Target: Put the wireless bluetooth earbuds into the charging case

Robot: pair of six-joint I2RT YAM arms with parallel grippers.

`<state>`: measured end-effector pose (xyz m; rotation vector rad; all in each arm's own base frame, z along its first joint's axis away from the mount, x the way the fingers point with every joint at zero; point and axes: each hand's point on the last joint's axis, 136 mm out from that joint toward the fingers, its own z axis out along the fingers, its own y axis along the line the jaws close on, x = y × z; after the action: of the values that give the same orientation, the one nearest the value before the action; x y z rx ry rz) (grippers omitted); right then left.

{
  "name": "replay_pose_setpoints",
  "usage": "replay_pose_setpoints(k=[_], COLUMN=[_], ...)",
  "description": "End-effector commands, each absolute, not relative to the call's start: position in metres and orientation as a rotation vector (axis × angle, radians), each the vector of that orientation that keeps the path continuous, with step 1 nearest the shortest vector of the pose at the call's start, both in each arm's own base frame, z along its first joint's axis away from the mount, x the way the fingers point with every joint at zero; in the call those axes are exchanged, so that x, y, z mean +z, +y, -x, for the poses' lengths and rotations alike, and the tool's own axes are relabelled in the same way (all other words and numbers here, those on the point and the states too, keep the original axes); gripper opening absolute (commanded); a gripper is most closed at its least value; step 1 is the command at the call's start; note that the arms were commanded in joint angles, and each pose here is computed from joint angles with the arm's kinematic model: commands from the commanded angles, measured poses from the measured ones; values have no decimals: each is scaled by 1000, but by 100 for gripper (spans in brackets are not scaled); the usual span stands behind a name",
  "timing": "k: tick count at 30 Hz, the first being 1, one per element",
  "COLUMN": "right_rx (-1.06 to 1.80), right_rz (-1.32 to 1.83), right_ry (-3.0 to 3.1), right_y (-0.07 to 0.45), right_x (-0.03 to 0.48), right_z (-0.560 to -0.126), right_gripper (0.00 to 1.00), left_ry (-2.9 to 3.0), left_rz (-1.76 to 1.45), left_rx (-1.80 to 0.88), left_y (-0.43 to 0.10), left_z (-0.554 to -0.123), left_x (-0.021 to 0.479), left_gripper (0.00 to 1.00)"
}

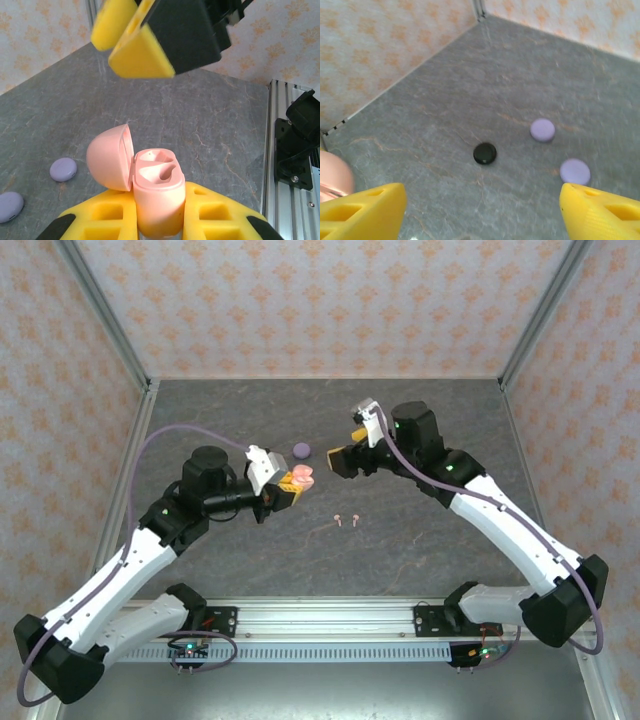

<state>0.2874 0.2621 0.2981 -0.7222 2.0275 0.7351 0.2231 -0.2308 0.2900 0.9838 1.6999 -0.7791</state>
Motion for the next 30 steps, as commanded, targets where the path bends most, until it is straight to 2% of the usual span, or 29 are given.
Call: replay_pose_setpoints(k=[1,5,14,30], right_rx=[696,652,429,64], right_rz=[585,426,119,279], right_ry=[2249,2448,2819,2876], right_y=[246,237,223,260], right_x=[253,208,121,60], right_z=[-284,-283,-276,-273], right_gripper=[77,70,62,57], left_ry=[1626,1607,1589,1601], left_rz=[-1009,-1013,-1010,-990], left_rx=[-774,-760,-748,-740], left_y=[-230,-226,-224,-223], left_z=[-214,-208,-207,-211], left_x=[303,306,309,306], left_gripper=[0,0,0,0])
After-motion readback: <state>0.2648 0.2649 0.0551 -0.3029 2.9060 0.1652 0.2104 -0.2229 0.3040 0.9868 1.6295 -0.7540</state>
